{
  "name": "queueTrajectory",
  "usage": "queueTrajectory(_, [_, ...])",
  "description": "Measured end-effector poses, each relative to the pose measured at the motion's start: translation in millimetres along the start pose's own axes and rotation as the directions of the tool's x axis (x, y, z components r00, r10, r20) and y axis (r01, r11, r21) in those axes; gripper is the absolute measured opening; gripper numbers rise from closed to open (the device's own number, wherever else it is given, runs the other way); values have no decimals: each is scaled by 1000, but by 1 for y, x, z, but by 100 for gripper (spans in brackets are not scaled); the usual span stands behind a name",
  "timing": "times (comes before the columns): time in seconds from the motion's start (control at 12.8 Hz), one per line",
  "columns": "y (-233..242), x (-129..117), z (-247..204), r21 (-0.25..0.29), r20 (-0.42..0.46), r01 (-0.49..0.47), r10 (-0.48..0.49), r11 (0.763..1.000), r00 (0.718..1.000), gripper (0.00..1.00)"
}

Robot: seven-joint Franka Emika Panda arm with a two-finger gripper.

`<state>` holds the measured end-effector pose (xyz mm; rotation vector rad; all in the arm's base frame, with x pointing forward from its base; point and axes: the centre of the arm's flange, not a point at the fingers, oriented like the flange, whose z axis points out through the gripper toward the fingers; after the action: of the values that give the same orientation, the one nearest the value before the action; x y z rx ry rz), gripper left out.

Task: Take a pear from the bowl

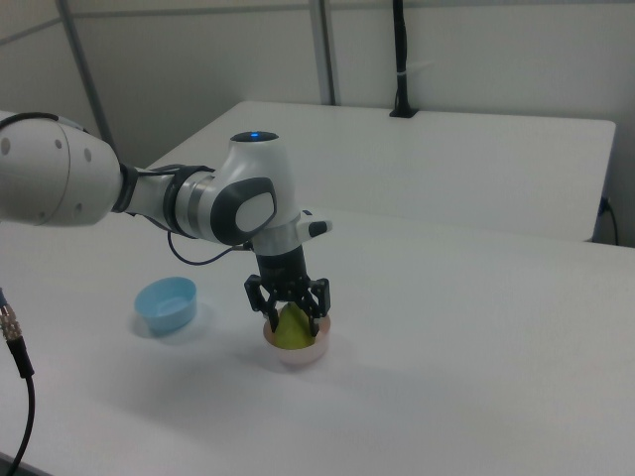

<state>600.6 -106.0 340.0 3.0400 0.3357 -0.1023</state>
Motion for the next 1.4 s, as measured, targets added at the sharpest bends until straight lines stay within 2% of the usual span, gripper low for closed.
queueTrajectory(0.16, [0,0,-1,-1,-3,1,-1,1000,1000,62])
queueTrajectory(0.7, [0,-1,-9,-4,-11,1,-1,1000,1000,62])
queueTrajectory(1.17, [8,-7,-77,-9,-15,-16,16,1000,1000,62])
queueTrajectory(1.4, [28,-9,-102,-19,-40,-49,48,999,998,62])
